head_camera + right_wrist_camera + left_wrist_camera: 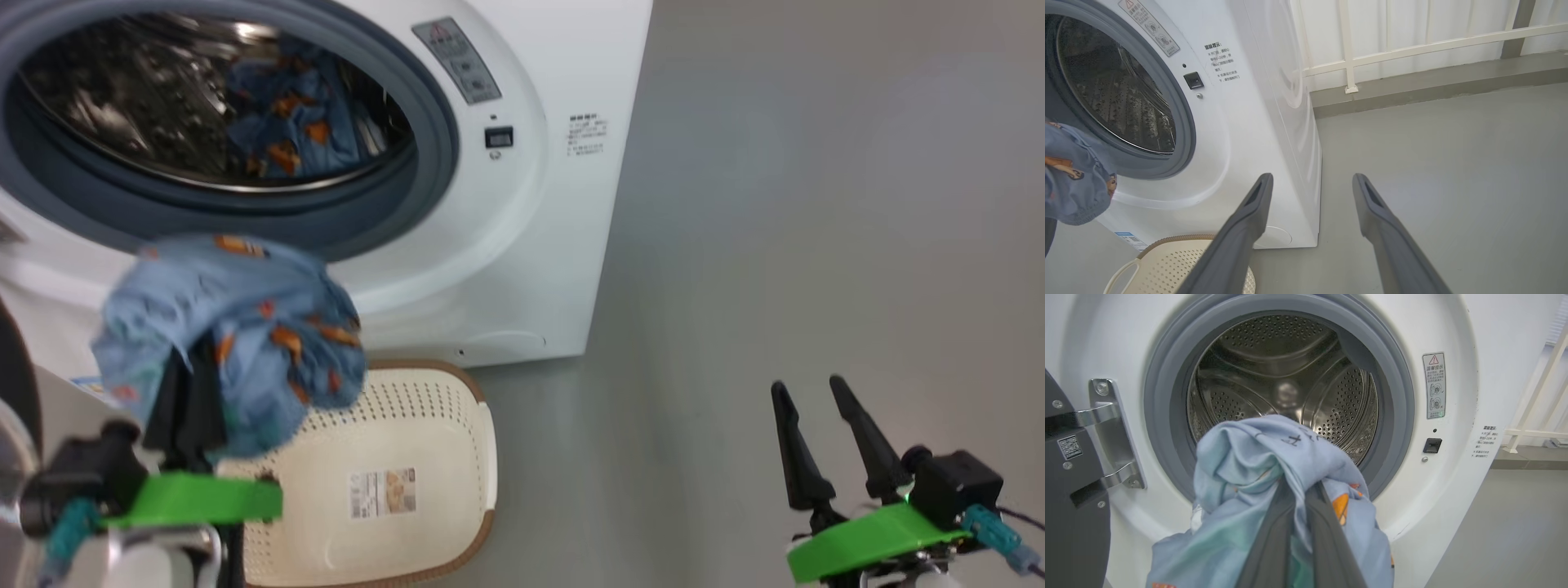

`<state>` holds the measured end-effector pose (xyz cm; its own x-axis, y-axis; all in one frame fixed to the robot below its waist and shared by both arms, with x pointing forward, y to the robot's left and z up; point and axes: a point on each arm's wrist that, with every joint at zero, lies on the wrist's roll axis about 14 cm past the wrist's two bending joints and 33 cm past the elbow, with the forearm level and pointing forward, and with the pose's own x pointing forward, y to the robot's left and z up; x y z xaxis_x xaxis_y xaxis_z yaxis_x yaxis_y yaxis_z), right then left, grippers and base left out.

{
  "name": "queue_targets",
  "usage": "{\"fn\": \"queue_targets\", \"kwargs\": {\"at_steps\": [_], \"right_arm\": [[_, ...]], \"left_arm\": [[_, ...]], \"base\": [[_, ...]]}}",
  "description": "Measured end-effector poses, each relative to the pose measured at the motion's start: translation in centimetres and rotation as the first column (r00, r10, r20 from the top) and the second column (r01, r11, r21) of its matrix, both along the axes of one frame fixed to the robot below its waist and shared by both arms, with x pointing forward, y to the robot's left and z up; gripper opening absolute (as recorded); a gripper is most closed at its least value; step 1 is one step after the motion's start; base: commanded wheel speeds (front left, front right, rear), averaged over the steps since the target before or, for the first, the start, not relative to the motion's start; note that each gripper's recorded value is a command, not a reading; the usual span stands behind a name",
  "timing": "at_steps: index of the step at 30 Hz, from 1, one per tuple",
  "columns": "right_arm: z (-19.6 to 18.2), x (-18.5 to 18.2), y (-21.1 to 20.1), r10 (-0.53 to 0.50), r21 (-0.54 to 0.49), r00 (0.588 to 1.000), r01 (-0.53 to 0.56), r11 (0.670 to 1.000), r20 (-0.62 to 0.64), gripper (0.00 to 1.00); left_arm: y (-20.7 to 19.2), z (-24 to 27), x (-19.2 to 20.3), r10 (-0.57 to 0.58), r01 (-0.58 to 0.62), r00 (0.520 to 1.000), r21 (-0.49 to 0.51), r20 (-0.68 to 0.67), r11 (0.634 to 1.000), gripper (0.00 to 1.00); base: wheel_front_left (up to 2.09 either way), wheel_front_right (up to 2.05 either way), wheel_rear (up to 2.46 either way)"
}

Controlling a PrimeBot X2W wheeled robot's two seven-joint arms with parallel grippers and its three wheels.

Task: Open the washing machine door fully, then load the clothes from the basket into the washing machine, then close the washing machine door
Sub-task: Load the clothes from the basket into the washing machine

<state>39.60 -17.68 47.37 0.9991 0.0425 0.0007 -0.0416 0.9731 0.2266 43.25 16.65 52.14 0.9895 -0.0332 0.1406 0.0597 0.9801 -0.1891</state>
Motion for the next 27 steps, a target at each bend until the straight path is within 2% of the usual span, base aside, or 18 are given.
{"fn": "queue_targets", "kwargs": {"at_steps": [15, 27], "right_arm": [[-3.5, 3.8, -0.5, -0.01, -0.016, 0.998, 0.009, 1.0, -0.069, 1.0], [-7.9, 6.5, -0.2, 0.006, -0.018, 0.989, -0.009, 1.0, -0.145, 1.0]], "left_arm": [[-0.7, 0.5, 11.4, -0.028, 0.026, 0.998, 0.018, 0.065, 0.999, 0.0], [-0.4, -3.6, 19.9, -0.036, 0.036, 0.999, 0.037, 0.004, 0.999, 0.0]], "base": [[0.0, 0.0, 0.0], [0.0, 0.0, 0.0]]}}
